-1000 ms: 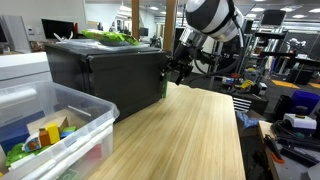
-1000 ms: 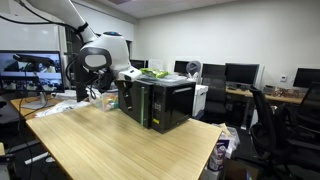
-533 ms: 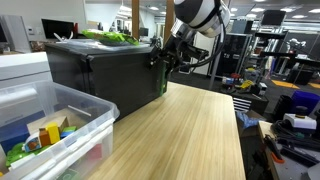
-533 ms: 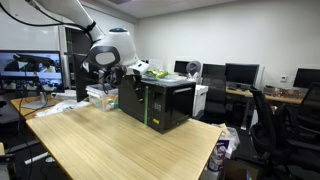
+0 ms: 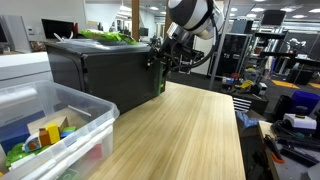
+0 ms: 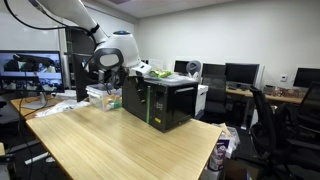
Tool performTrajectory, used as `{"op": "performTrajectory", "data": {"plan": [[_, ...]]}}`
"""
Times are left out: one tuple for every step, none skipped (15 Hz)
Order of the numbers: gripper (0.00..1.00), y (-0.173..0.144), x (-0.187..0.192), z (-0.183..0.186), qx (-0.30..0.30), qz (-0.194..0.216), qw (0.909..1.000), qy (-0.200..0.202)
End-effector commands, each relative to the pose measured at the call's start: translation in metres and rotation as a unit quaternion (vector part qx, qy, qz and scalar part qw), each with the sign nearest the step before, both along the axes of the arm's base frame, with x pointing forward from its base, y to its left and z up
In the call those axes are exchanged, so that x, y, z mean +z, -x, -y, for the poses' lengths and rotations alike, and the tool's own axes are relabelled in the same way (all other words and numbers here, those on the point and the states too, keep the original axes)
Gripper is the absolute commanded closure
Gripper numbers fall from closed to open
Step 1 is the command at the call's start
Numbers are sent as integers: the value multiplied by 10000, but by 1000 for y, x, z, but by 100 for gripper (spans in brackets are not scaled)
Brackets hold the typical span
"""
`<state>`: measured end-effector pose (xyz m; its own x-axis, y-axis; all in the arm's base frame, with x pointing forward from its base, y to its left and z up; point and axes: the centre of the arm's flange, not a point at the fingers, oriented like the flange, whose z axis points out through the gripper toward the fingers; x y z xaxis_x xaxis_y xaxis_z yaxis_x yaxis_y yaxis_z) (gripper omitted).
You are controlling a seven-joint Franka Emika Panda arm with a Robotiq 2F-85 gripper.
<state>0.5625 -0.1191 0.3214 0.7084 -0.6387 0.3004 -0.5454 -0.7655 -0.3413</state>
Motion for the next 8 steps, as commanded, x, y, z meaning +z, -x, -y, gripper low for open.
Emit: {"op": "performTrajectory", "data": {"plan": [[0, 43, 10, -4, 380, -766, 9962, -191], [0, 53, 11, -8, 516, -979, 9934, -295], [0, 62, 18, -18, 637, -1041, 9912, -522], [0, 66, 22, -23, 685, -1094, 9896, -632], [0, 69, 28, -32, 740, -1091, 9882, -785], [0, 69, 39, -47, 775, -962, 9871, -1015], [0, 68, 56, -63, 748, -815, 9850, -1321], [0, 66, 75, -81, 730, -586, 9820, -1640]]}}
